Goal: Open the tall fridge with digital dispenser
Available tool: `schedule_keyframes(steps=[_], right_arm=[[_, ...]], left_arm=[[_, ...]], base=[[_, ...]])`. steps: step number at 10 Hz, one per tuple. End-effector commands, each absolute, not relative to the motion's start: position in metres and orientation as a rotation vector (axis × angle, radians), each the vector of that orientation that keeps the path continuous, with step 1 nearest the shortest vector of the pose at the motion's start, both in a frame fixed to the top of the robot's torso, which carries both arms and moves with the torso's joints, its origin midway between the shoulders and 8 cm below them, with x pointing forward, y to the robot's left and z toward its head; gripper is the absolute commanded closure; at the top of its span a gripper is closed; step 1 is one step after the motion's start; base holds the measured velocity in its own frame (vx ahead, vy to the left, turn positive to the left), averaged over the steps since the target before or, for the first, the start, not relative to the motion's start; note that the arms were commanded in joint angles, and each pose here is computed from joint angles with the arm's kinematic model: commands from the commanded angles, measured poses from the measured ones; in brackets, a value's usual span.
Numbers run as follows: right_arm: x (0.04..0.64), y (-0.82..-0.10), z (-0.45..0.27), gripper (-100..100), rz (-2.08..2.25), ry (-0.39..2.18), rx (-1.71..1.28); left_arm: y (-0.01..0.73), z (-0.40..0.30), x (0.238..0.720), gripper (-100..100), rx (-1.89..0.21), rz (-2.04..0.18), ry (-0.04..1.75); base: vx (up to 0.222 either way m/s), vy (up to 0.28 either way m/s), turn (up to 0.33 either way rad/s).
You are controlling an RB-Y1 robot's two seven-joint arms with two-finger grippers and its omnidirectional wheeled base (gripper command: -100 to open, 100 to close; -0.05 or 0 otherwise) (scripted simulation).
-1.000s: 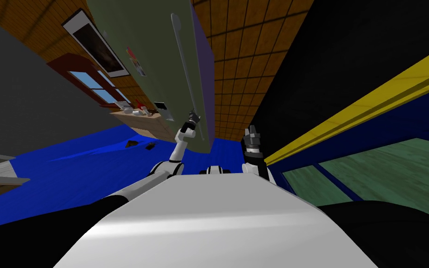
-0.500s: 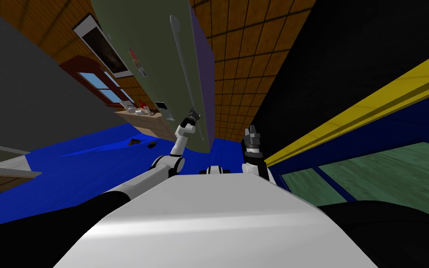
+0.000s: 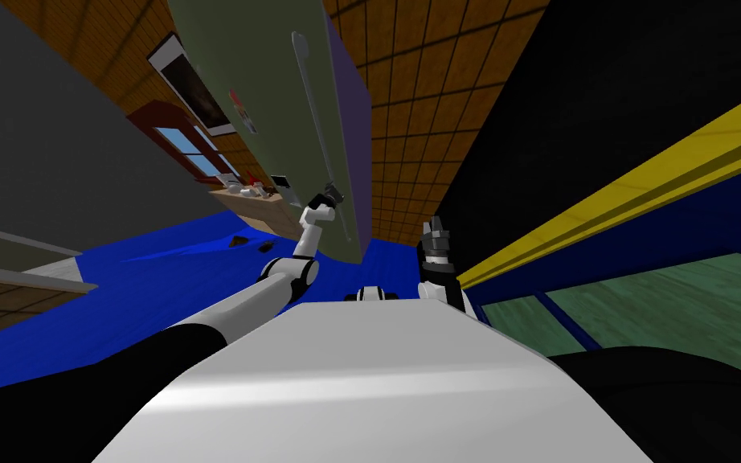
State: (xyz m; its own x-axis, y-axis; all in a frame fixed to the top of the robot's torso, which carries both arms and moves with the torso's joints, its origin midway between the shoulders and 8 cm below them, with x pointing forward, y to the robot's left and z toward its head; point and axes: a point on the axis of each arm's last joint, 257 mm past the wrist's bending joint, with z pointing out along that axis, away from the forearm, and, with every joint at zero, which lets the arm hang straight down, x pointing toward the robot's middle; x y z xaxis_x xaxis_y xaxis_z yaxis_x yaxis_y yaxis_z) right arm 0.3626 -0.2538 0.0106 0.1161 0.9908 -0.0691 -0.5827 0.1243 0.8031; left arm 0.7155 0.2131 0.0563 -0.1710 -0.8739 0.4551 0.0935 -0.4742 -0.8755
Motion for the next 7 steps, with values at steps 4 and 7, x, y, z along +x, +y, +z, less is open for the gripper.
schedule_keyframes(steps=[4, 7], right_arm=[[0.363, -0.254, 0.011, 0, 1.307, 0.725, 0.711], [0.363, -0.254, 0.011, 0, 1.306, 0.725, 0.711]], left_arm=[[0.242, 0.067, 0.736, -100, -1.519, -1.693, 0.914], [0.261, 0.072, 0.742, -100, -1.581, -1.676, 0.891]], base=[[-0.02, -0.063, 0.048], [-0.019, -0.073, 0.046]])
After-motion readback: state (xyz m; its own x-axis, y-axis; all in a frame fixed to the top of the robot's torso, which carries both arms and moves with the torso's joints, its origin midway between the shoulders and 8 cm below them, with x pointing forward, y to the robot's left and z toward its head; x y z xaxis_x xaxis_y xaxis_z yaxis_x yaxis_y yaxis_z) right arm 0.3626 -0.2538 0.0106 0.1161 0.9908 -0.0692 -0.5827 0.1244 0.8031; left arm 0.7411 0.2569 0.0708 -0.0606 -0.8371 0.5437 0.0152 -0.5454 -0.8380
